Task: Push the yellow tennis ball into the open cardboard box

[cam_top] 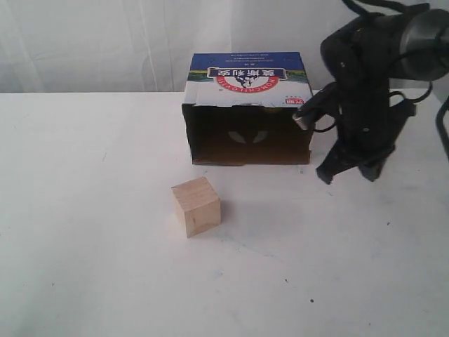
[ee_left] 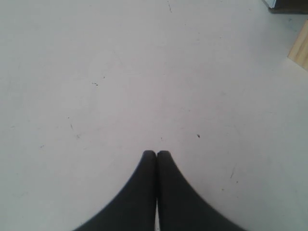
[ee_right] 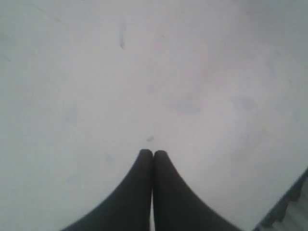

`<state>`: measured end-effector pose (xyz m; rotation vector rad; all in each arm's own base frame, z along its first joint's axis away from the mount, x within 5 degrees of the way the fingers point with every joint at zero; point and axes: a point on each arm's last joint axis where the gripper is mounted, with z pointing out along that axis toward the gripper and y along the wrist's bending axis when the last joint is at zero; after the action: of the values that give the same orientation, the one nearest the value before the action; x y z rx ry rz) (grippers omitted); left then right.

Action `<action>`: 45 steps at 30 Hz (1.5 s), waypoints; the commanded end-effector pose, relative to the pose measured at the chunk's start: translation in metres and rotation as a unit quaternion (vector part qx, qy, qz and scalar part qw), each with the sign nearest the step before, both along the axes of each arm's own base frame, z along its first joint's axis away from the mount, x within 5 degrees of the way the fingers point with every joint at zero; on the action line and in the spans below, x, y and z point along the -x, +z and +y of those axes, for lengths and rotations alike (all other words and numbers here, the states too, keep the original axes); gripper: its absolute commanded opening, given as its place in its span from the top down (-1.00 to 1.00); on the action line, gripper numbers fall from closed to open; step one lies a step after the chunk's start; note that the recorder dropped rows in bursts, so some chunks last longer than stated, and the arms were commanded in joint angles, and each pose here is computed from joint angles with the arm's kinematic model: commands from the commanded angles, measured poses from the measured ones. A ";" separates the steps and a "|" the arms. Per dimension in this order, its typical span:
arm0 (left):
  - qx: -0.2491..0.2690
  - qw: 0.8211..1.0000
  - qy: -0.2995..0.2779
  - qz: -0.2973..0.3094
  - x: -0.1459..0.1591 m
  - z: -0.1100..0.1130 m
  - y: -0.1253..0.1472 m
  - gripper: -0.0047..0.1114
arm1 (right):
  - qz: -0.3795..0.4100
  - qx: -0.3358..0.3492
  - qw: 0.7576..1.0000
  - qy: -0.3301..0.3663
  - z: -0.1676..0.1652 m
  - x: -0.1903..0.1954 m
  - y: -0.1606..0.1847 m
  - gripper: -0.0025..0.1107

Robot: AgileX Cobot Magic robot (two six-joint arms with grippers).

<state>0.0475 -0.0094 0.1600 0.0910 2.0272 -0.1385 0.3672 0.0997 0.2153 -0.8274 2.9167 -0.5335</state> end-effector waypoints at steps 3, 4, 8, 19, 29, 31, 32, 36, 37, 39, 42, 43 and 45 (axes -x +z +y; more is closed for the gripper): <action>-0.001 1.000 -0.006 0.019 0.002 -0.001 -0.005 0.92 | -0.001 0.034 0.995 -0.090 -0.068 -0.003 0.010 0.96; -0.001 1.000 -0.006 0.019 0.002 -0.001 -0.005 0.92 | -0.006 0.033 0.992 -0.120 -0.080 -0.004 0.010 0.96; -0.001 1.000 -0.006 0.019 0.002 -0.001 -0.005 0.92 | -0.101 -0.011 0.954 -0.281 -0.116 -0.014 0.010 0.96; -0.001 1.000 -0.006 0.019 0.002 -0.001 -0.005 0.92 | -0.243 -0.126 0.801 -0.533 -0.157 -0.007 0.046 0.96; -0.001 1.000 -0.006 0.019 0.002 -0.001 -0.005 0.92 | -0.550 -0.307 0.670 -0.393 -0.158 0.041 0.203 0.96; -0.001 1.000 -0.006 0.019 0.002 -0.001 -0.005 0.92 | -0.613 -0.313 0.647 -0.328 -0.155 0.059 0.234 0.96; -0.001 1.000 -0.006 0.019 0.002 -0.001 -0.005 0.92 | -0.646 -0.308 0.635 -0.290 -0.153 0.071 0.252 0.96; -0.001 1.000 -0.006 0.019 0.002 -0.001 -0.005 0.92 | -0.708 -0.274 0.608 -0.232 -0.150 0.121 0.292 0.96; -0.001 1.000 -0.006 0.019 0.002 -0.001 -0.005 0.92 | -0.715 -0.267 0.602 -0.233 -0.149 0.133 0.298 0.96; -0.001 1.000 -0.006 0.019 0.002 -0.001 -0.005 0.92 | -0.737 -0.250 0.585 -0.228 -0.149 0.166 0.314 0.96; -0.001 1.000 -0.006 0.019 0.002 -0.001 -0.005 0.92 | -0.771 -0.241 0.551 -0.208 -0.145 0.211 0.333 0.96; -0.001 1.000 -0.006 0.019 0.002 -0.001 -0.005 0.92 | -0.781 -0.245 0.538 -0.199 -0.143 0.224 0.339 0.96; -0.001 1.000 -0.006 0.019 0.002 -0.001 -0.005 0.92 | -0.795 -0.252 0.518 -0.187 -0.139 0.244 0.346 0.96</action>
<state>0.0475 -0.0094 0.1600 0.0910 2.0272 -0.1385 0.1531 -0.0424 0.5512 0.4038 1.2749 -0.1480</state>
